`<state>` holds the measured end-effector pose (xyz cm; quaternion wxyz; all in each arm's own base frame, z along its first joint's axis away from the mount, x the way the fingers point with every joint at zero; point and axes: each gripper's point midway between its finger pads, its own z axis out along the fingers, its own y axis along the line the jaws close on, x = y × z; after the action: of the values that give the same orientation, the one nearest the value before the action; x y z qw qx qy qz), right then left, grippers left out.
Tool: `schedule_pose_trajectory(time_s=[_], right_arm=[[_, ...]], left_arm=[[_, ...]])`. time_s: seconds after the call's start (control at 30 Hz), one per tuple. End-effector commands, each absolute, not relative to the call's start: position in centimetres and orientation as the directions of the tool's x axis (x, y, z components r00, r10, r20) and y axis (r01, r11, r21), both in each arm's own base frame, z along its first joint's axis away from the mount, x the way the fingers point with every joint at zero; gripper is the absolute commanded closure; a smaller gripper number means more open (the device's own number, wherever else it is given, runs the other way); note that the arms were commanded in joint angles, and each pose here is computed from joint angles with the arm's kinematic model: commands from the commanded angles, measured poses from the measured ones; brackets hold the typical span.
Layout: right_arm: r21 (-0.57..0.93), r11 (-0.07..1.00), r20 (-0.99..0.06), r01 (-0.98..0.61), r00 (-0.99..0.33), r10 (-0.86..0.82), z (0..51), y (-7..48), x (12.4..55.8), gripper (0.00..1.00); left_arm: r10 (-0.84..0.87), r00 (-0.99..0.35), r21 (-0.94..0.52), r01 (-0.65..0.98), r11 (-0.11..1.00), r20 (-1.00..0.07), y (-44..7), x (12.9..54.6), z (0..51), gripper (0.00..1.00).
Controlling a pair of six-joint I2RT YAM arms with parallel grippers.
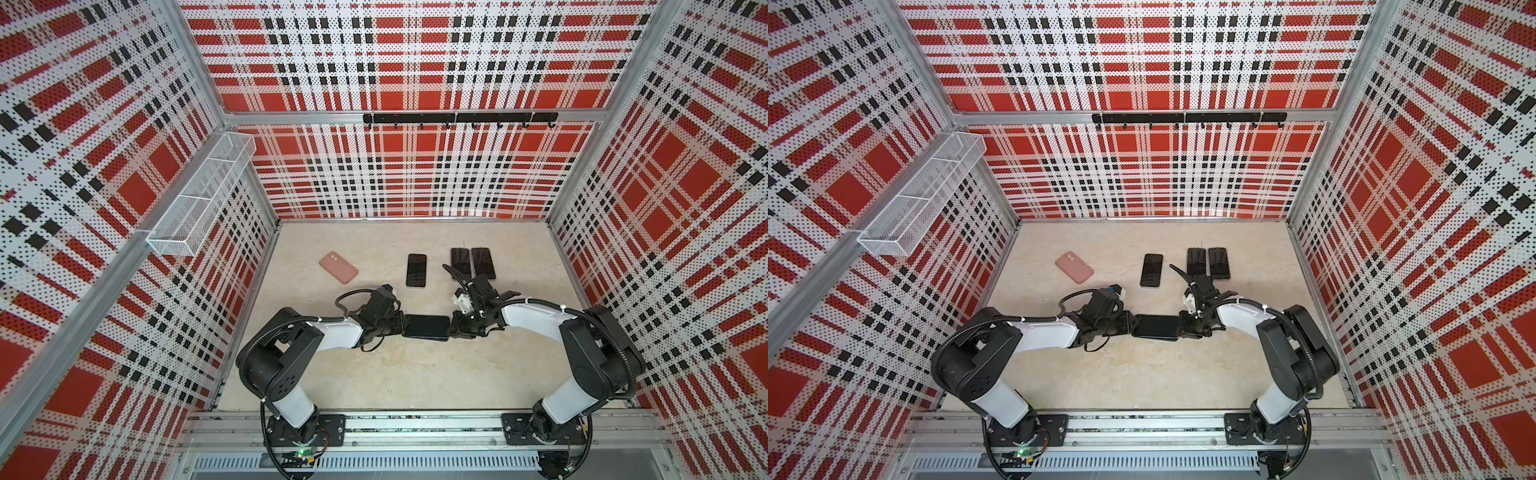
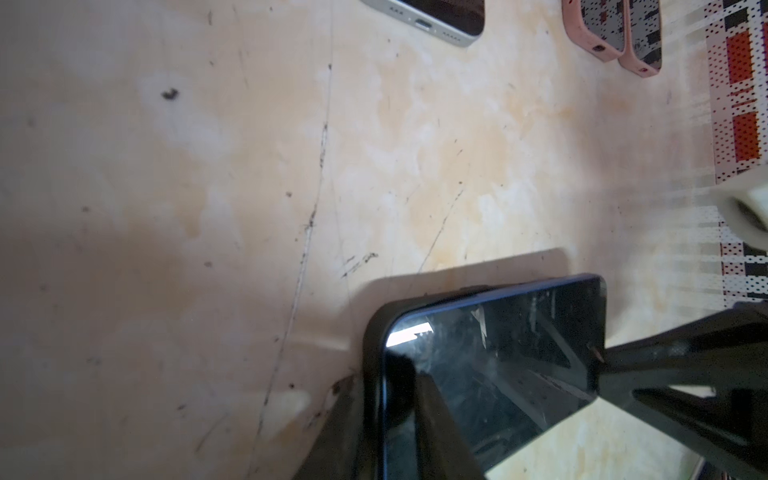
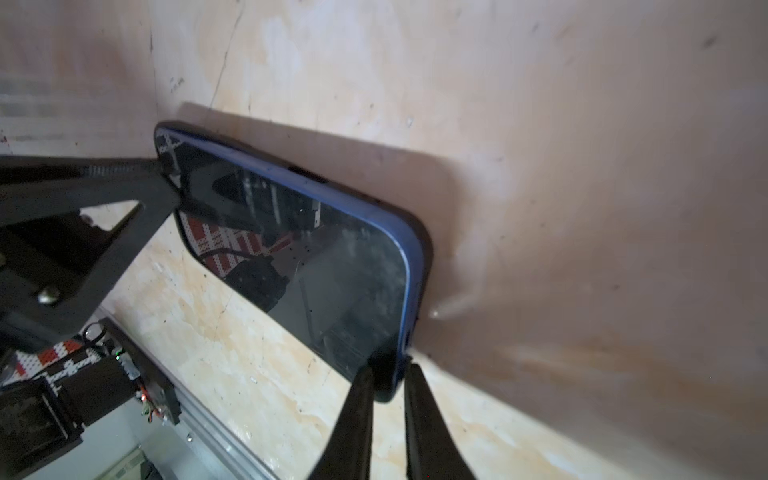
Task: Put the phone into the phone case
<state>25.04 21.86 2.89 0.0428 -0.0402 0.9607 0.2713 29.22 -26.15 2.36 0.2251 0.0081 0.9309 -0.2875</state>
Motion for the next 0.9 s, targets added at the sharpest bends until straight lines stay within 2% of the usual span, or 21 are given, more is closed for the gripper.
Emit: schedule_pose_trajectory(time_s=[0.0,0.33,0.6,0.87], right_arm=[[0.529,0.844,-0.054,-0.084,-0.996,-0.065,2.2,22.8,23.3,0.84],[0.487,0.87,-0.005,-0.083,-0.996,-0.092,0.1,23.6,21.6,0.87],[0.311,0.946,0.062,-0.09,-0.991,-0.115,-2.6,21.4,20.2,0.89],[0.218,0.972,0.114,-0.093,-0.986,-0.12,-4.9,20.4,19.0,0.92]], left_arm=[[-0.084,-0.932,-0.543,0.13,0.83,-0.352,-26.7,27.1,1.4,0.72],[-0.077,-0.94,-0.555,0.13,0.822,-0.334,-27.4,26.6,1.3,0.73],[-0.041,-0.944,-0.502,0.136,0.854,-0.327,-26.9,26.1,0.6,0.77],[-0.039,-0.946,-0.504,0.137,0.853,-0.323,-26.9,25.9,0.4,0.79]])
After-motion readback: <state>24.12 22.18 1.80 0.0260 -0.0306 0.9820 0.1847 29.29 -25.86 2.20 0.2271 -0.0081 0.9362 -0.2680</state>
